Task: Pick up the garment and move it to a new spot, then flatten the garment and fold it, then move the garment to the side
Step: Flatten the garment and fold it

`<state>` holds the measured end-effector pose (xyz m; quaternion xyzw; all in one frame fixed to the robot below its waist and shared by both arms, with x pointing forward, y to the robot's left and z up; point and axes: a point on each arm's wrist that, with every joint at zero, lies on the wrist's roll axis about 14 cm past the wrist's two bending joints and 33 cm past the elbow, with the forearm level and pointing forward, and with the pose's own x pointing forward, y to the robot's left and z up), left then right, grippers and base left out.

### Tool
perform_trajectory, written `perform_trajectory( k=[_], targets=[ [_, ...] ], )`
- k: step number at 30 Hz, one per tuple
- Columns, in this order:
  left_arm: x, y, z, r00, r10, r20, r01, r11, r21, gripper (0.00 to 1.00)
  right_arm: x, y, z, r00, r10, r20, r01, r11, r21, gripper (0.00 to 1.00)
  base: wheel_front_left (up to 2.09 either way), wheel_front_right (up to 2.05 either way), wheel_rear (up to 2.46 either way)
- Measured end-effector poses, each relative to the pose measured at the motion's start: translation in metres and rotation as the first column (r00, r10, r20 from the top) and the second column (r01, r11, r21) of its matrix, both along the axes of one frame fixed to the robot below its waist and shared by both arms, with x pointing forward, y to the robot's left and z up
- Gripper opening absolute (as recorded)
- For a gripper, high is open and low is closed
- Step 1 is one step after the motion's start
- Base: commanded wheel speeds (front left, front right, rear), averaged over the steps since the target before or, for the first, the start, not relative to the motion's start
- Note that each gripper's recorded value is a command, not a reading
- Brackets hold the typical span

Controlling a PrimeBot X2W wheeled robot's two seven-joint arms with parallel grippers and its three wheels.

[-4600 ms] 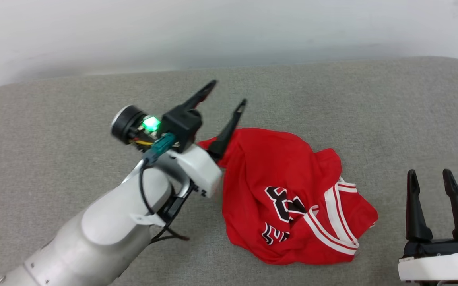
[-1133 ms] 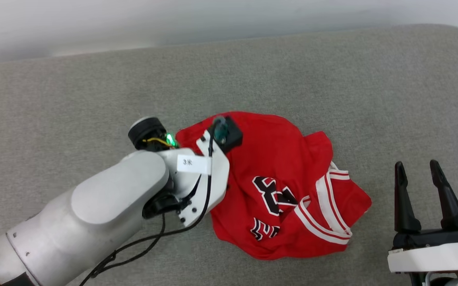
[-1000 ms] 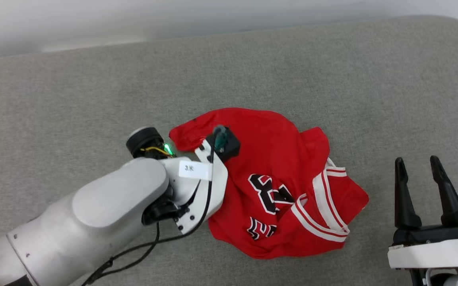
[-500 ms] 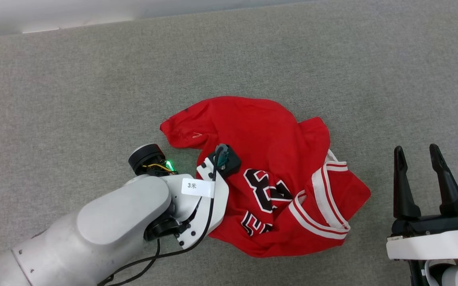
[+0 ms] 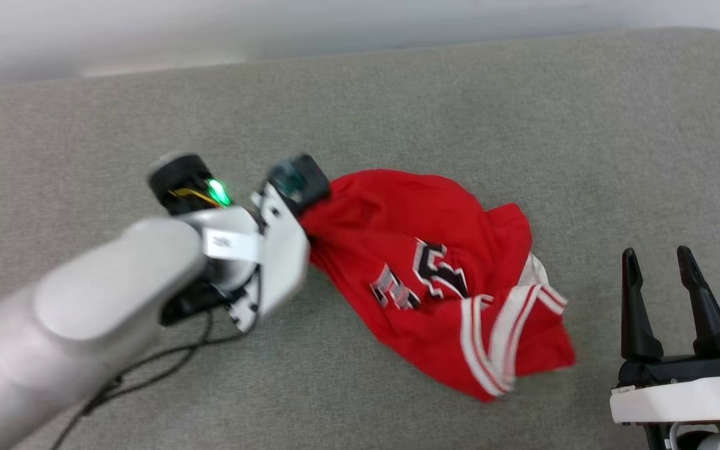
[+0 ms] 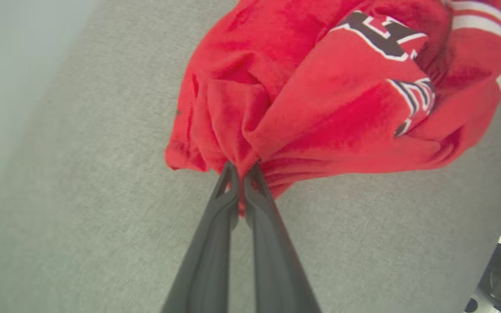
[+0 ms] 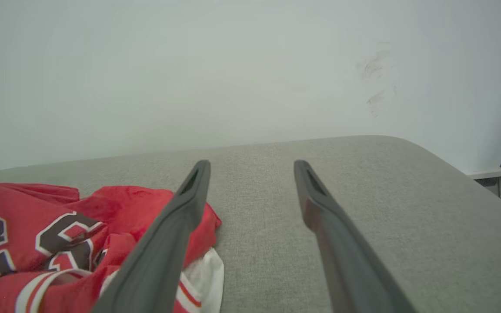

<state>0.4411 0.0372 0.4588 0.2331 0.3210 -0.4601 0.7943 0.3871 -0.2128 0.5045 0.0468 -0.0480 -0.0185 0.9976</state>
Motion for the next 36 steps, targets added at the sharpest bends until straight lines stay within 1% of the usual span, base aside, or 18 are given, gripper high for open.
perform_trajectory(
  k=[5, 6, 7, 11, 13, 15, 18, 24, 27, 30, 31, 33, 35, 36],
  targets=[
    [0.031, 0.034, 0.043, 0.989, 0.092, 0.118, -0.092, 0.996, -0.003, 0.00, 0.000, 0.006, 0.008, 0.999, 0.019, 0.025, -0.019, 1.000, 0.004, 1.00, 0.00, 0.00, 0.00],
    [0.044, 0.041, 0.055, 0.982, 0.117, 0.149, -0.116, 0.993, -0.012, 0.00, -0.001, 0.005, 0.009, 1.000, 0.016, 0.027, -0.016, 1.000, 0.003, 1.00, 0.00, 0.00, 0.00],
    [0.044, 0.041, 0.055, 0.982, 0.117, 0.149, -0.116, 0.993, -0.012, 0.00, -0.001, 0.005, 0.009, 1.000, 0.016, 0.027, -0.016, 1.000, 0.003, 1.00, 0.00, 0.00, 0.00],
    [0.067, 0.046, 0.067, 0.970, 0.156, 0.188, -0.155, 0.988, -0.021, 0.00, -0.001, 0.000, 0.005, 1.000, -0.001, 0.014, 0.001, 1.000, -0.002, 1.00, 0.00, 0.00, 0.00],
    [0.079, 0.042, 0.067, 0.966, 0.167, 0.195, -0.164, 0.986, -0.035, 0.00, -0.001, -0.003, 0.000, 1.000, -0.010, 0.000, 0.010, 1.000, -0.003, 1.00, 0.00, 0.00, 0.00],
    [0.084, 0.031, 0.055, 0.972, 0.166, 0.165, -0.160, 0.986, -0.050, 0.00, 0.001, -0.005, -0.003, 1.000, -0.015, -0.009, 0.015, 1.000, -0.002, 1.00, 0.00, 0.00, 0.00],
    [0.087, 0.012, 0.027, 0.982, 0.144, 0.121, -0.139, 0.989, -0.045, 0.00, 0.004, -0.007, -0.008, 0.999, -0.023, -0.023, 0.023, 1.000, 0.002, 1.00, 0.00, 0.00, 0.00],
    [0.076, -0.018, -0.042, 0.994, 0.110, -0.024, -0.110, 0.994, -0.014, 0.00, 0.009, -0.017, -0.016, 0.998, -0.051, -0.044, 0.051, 0.999, -0.007, 1.00, 0.00, 0.00, 0.00],
    [0.065, -0.021, -0.072, 0.989, 0.115, -0.097, -0.113, 0.993, 0.024, 0.00, 0.008, -0.022, -0.019, 0.996, -0.068, -0.055, 0.067, 0.998, -0.013, 1.00, 0.00, 0.00, 0.00],
    [0.068, -0.019, -0.078, 0.987, 0.131, -0.097, -0.128, 0.991, 0.034, 0.00, 0.006, -0.025, -0.019, 0.996, -0.076, -0.056, 0.075, 0.997, -0.014, 1.00, 0.00, 0.00, 0.00],
    [0.068, -0.018, -0.077, 0.987, 0.131, -0.087, -0.129, 0.991, 0.028, 0.22, 0.006, -0.027, -0.018, 0.995, -0.081, -0.053, 0.080, 0.997, -0.011, 1.00, 0.00, 0.00, 0.00],
    [0.071, -0.018, -0.071, 0.990, 0.134, -0.042, -0.135, 0.991, -0.009, 1.00, 0.005, -0.029, -0.013, 0.995, -0.087, -0.039, 0.087, 0.996, -0.010, 1.00, 0.00, 0.00, 0.00],
    [0.074, -0.016, -0.059, 0.989, 0.150, 0.007, -0.149, 0.986, -0.072, 1.00, 0.004, -0.029, -0.005, 0.996, -0.087, -0.016, 0.087, 0.996, -0.018, 1.00, 0.00, 0.00, 0.00],
    [0.079, -0.015, -0.048, 0.986, 0.154, 0.056, -0.148, 0.983, -0.110, 1.00, 0.004, -0.029, 0.002, 0.996, -0.084, 0.003, 0.084, 0.996, -0.030, 1.00, 0.00, 0.00, 0.00]
  ],
)
